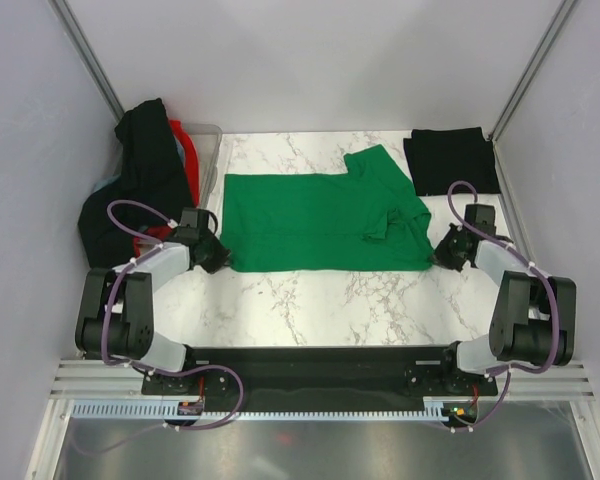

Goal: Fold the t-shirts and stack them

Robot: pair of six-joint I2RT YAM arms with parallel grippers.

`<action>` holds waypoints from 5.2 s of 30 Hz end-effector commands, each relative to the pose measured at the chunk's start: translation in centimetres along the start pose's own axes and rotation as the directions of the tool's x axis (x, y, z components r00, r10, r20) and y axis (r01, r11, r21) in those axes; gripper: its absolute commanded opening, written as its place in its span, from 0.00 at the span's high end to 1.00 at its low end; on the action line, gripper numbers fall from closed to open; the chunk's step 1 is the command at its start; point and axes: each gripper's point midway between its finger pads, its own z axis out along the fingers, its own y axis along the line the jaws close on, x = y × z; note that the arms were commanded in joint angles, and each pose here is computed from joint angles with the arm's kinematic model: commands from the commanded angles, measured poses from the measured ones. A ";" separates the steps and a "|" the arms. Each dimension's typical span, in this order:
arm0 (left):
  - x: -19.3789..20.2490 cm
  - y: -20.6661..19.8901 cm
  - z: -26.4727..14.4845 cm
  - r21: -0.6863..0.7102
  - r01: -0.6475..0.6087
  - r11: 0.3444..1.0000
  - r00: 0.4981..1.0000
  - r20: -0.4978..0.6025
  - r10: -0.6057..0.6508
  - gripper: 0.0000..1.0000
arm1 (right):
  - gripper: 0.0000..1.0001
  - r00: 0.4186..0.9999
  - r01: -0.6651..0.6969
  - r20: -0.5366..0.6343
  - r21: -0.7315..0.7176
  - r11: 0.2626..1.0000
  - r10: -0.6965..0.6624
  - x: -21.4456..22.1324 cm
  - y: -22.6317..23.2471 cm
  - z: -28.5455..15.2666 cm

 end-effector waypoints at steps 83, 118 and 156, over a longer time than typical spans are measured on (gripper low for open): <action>-1.4 -0.5 -19.7 0.139 -0.318 0.938 0.915 0.303 0.266 0.14 | 0.22 0.841 0.540 -0.007 0.065 0.839 -0.541 -9.9 22.8 14.4; -8.0 -7.0 -14.8 0.060 -0.336 0.940 0.911 0.274 0.308 0.25 | 1.00 0.843 0.424 0.155 0.401 0.812 -0.516 -17.9 14.6 3.2; -13.4 -16.0 7.6 -0.215 -0.336 0.917 0.926 0.104 0.363 0.34 | 1.00 0.863 0.464 0.131 0.178 0.868 -0.488 -12.3 15.3 2.6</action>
